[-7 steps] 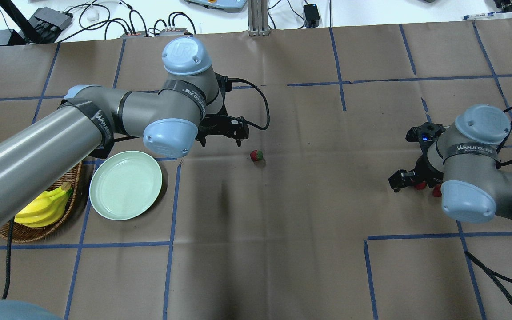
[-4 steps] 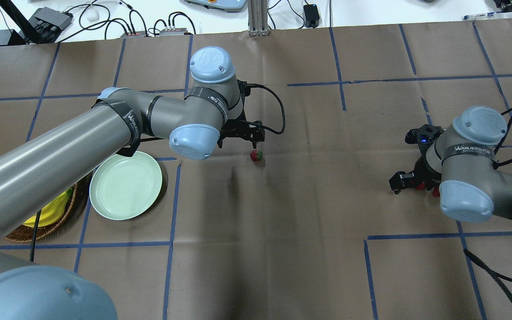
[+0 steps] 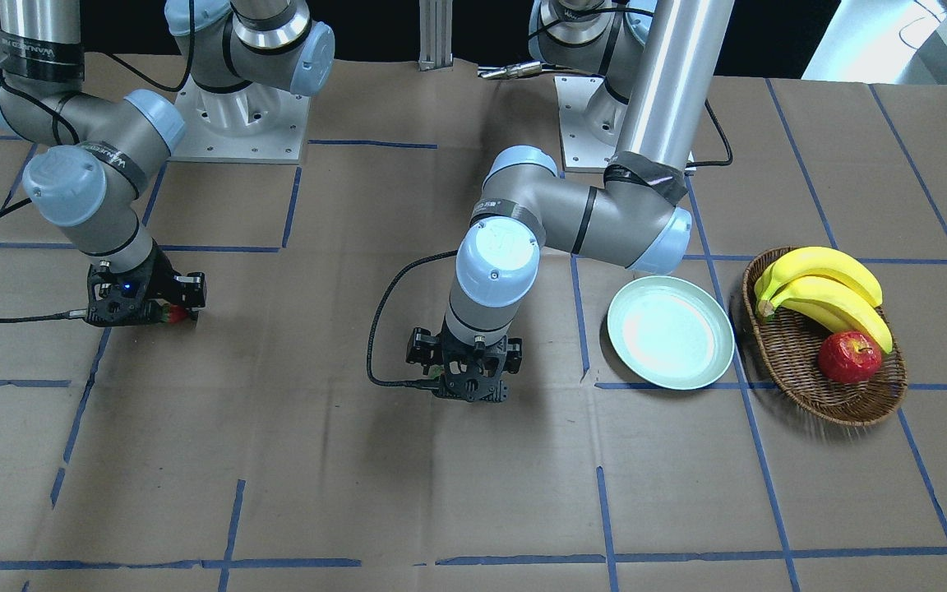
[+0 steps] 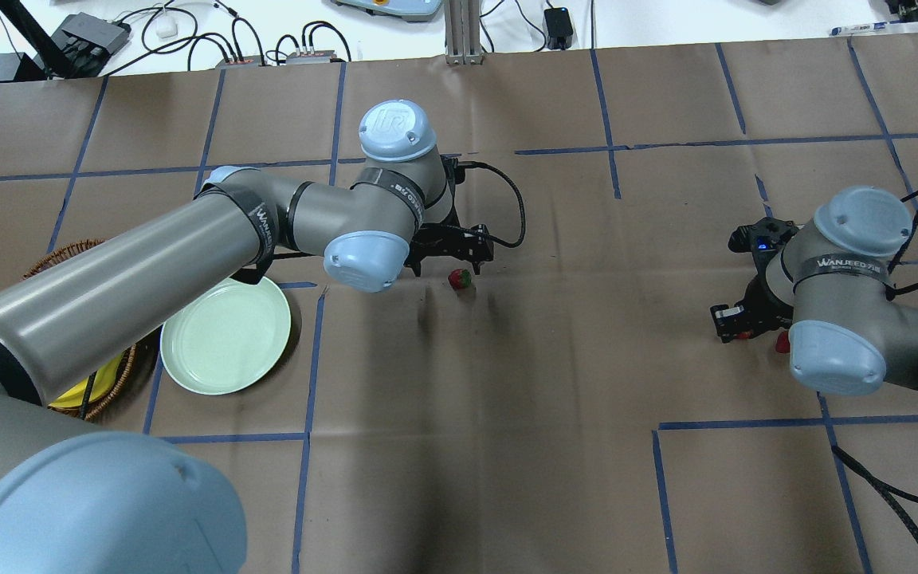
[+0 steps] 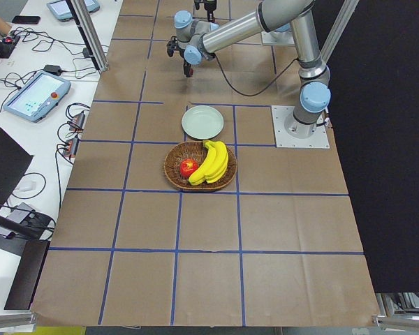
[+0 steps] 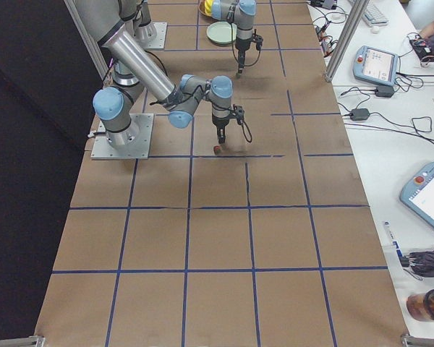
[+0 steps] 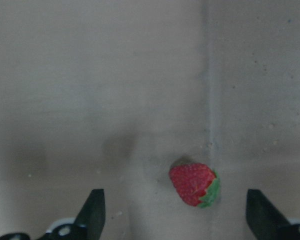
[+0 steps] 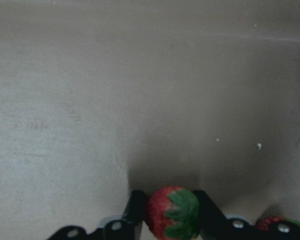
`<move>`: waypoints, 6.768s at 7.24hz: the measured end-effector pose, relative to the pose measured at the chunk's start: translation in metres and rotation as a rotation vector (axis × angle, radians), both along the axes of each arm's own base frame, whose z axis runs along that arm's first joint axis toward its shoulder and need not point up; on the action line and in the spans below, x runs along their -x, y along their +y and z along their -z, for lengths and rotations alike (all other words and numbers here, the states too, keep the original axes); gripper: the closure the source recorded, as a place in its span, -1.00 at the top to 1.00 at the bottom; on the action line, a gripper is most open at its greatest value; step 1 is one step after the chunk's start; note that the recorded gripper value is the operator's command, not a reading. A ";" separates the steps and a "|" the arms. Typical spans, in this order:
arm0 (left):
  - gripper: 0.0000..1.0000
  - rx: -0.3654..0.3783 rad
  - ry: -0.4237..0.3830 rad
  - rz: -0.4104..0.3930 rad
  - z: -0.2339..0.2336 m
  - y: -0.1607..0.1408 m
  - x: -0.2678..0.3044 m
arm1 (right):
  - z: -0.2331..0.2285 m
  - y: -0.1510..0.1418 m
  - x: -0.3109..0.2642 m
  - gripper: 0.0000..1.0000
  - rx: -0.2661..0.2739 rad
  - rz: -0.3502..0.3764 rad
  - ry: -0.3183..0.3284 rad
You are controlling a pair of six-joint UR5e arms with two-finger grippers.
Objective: Collect all strawberries into plate
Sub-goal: 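Carry the strawberry onto the plate with the left gripper while the right carries another, then set the strawberry at center with the right gripper while the left reaches back, then grasp the center strawberry with the left gripper while the right grasps the last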
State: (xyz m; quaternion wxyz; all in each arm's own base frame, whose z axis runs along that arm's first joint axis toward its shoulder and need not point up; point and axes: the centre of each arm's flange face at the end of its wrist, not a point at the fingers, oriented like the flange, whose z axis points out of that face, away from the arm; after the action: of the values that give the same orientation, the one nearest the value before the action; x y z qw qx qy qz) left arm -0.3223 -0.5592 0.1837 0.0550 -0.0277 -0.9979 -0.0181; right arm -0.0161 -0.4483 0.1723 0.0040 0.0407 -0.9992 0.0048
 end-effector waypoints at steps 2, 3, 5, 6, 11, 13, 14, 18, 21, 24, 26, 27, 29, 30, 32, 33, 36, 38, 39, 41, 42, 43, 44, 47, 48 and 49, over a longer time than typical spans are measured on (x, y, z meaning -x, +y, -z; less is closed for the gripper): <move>-0.18 -0.013 0.011 -0.007 0.010 0.000 0.002 | -0.004 -0.003 0.001 -0.77 0.011 -0.001 0.006; -0.52 -0.019 0.023 -0.013 0.011 0.000 0.004 | -0.008 -0.005 0.002 -0.76 0.018 0.000 0.009; -1.00 -0.024 0.035 -0.024 0.011 0.000 0.005 | -0.021 -0.016 0.005 -0.76 0.040 0.002 0.017; -1.00 -0.019 0.042 -0.025 0.006 0.000 0.005 | -0.030 -0.024 0.007 -0.76 0.051 0.004 0.020; -1.00 0.004 -0.196 0.158 -0.083 0.032 -0.135 | -0.082 -0.067 -0.096 -0.77 0.090 0.099 -0.011; -1.00 -0.062 -0.251 0.235 -0.068 0.071 -0.214 | -0.080 -0.061 -0.206 -0.77 0.079 0.144 -0.048; -1.00 -0.082 -0.246 0.240 -0.050 0.085 -0.252 | -0.075 -0.061 -0.259 -0.77 0.073 0.165 -0.071; 0.20 -0.079 -0.235 0.216 -0.014 0.098 -0.315 | -0.025 -0.088 -0.368 -0.66 0.032 0.178 -0.088; 0.95 -0.080 -0.229 0.213 -0.010 0.095 -0.318 | -0.012 -0.099 -0.381 1.00 0.016 0.178 -0.103; 0.96 -0.048 -0.206 0.198 -0.019 0.087 -0.310 | -0.020 -0.105 -0.383 1.00 0.022 0.180 -0.114; 0.96 -0.003 -0.155 0.165 -0.032 0.073 -0.287 | -0.045 -0.105 -0.375 1.00 0.018 0.188 -0.120; 0.96 0.020 -0.138 0.148 -0.040 0.069 -0.264 | -0.074 -0.103 -0.358 1.00 0.012 0.182 -0.109; 0.97 0.062 -0.090 0.063 -0.056 0.061 -0.204 | -0.133 -0.104 -0.278 1.00 -0.010 0.148 -0.044; 0.97 0.073 -0.062 0.025 -0.062 0.061 -0.170 | -0.147 -0.099 -0.225 0.99 -0.023 0.126 -0.004; 0.97 0.070 0.017 -0.023 -0.061 0.058 -0.108 | -0.148 -0.070 -0.120 0.99 -0.041 0.094 0.039; 0.97 0.068 0.038 -0.035 -0.058 0.047 -0.075 | -0.143 -0.046 -0.070 0.99 -0.040 0.070 0.041; 0.99 0.068 0.052 -0.026 -0.019 0.009 -0.004 | -0.099 0.015 0.035 0.99 0.017 -0.020 0.043; 0.96 0.070 0.057 -0.016 -0.001 0.004 0.003 | -0.066 0.039 0.060 0.98 0.029 -0.038 0.008; 0.66 0.066 0.056 -0.015 0.003 0.004 0.003 | -0.053 0.042 0.062 0.98 0.028 -0.038 -0.005; -0.41 0.048 0.049 -0.014 0.010 0.007 0.003 | -0.024 0.035 0.069 0.98 0.031 -0.036 -0.009; -0.82 0.038 0.045 -0.013 0.014 0.009 0.003 | -0.013 0.031 0.072 0.93 0.032 -0.031 -0.009; -0.99 0.034 0.043 -0.013 0.014 0.010 0.003 | -0.007 0.029 0.073 0.75 0.031 -0.020 -0.010; -1.00 0.032 0.042 -0.013 0.014 0.010 0.003 | -0.004 0.029 0.073 0.44 0.027 -0.007 -0.012; -1.00 0.051 0.044 -0.008 0.001 0.009 0.000 | -0.005 0.029 0.073 -0.61 0.026 0.009 -0.011; -1.00 0.065 0.039 0.017 -0.011 0.007 -0.009 | -0.006 0.029 0.073 -0.83 0.027 0.010 -0.010; -1.00 0.079 0.002 0.072 -0.029 0.003 -0.031 | -0.007 0.029 0.073 -0.87 0.029 0.009 -0.009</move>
State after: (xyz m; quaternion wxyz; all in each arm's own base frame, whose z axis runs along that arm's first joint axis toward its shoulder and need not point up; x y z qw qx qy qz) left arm -0.2916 -0.5565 0.2126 0.0540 -0.0656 -0.9962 0.0192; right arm -0.0892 -0.4194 0.1789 0.0001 0.0361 -0.9992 0.0194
